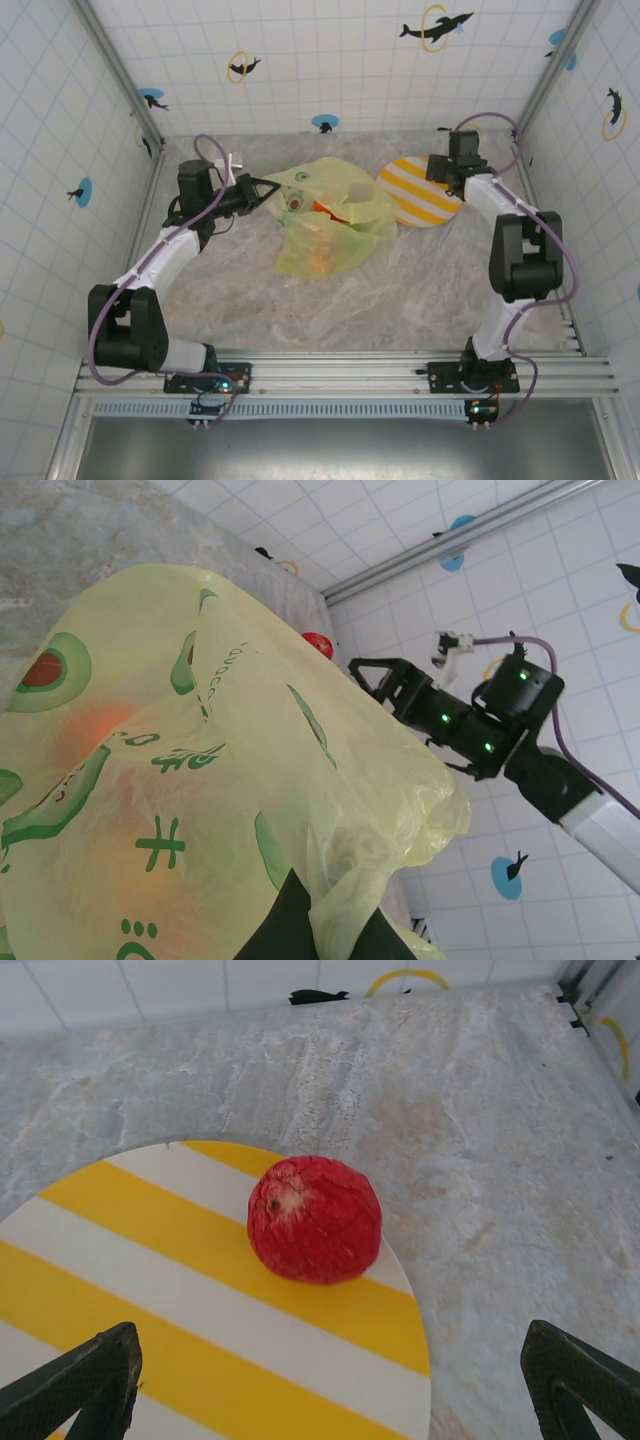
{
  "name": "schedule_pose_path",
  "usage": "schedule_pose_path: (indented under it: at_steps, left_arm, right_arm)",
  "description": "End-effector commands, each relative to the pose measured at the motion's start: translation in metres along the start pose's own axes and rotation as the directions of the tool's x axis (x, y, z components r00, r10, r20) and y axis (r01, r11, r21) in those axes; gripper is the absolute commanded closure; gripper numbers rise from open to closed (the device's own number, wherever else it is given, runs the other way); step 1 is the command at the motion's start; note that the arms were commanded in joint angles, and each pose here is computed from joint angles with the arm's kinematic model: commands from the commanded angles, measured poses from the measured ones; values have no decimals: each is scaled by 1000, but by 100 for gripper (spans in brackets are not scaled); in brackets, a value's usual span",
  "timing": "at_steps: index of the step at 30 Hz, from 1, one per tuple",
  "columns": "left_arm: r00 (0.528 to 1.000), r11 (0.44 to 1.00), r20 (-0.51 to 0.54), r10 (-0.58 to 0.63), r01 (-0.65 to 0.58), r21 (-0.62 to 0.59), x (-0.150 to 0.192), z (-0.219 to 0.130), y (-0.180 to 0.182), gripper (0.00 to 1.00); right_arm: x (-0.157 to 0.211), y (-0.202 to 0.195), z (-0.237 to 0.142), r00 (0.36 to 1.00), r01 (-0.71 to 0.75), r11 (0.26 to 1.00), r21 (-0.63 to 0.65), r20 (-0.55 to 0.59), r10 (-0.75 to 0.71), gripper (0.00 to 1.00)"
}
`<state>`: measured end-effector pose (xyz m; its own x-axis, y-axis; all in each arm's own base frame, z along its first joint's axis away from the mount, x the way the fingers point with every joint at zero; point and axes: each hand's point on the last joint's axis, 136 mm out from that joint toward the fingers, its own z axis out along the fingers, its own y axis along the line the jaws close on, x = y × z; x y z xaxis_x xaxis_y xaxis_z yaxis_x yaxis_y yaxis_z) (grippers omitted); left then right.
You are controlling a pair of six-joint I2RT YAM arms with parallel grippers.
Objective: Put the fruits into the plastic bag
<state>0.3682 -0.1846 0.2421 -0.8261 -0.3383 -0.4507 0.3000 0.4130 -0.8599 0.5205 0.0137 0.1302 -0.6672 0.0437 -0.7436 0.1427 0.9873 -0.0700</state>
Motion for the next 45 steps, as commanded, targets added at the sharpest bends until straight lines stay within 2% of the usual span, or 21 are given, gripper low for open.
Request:
schedule_pose_path:
  at_steps: [1, 10, 18, 22, 27, 31, 34, 35, 40, 45]
  left_arm:
    - [1000, 1000, 2, 15, -15, -4, 0, 0, 3, 100]
    - [1000, 1000, 3, 9, -9, -4, 1, 0, 4, 100]
    - [1000, 1000, -4, -4, 4, -4, 2, 2, 6, 100]
    - [1000, 1000, -3, -8, 8, -5, 2, 2, 8, 100]
    - [1000, 1000, -4, -11, 11, -7, 2, 3, 9, 100]
    - [1000, 1000, -4, -13, 13, -6, 2, 3, 9, 100]
    - [1000, 1000, -5, -16, 16, -7, 3, 3, 9, 100]
    - [1000, 1000, -4, -15, 15, -6, 2, 3, 9, 100]
    - [1000, 1000, -3, -22, 22, -4, 3, 3, 9, 100]
    - [1000, 1000, -1, -26, 26, -2, 3, 3, 9, 100]
  right_arm:
    - [-8, -4, 16, 999, 44, 998, 37, -21, -43, 0]
    - [-7, 1, 72, 990, 109, 990, 85, -97, -100, 0]
    - [7, 7, 105, 982, 142, 986, 84, -141, -129, 6]
    - [11, 7, 113, 977, 157, 983, 90, -157, -142, 12]
    - [10, 7, 110, 977, 160, 983, 93, -158, -144, 24]
    - [-1, 7, 101, 980, 155, 984, 89, -136, -142, 34]
    - [-8, 10, 92, 981, 154, 985, 77, -127, -143, 37]
    - [-22, 10, 79, 985, 146, 986, 76, -102, -138, 37]
    - [-42, 25, 28, 990, 139, 990, 9, -38, -139, 38]
    - [-37, 58, -54, 986, 139, 976, -170, 115, -121, 39]
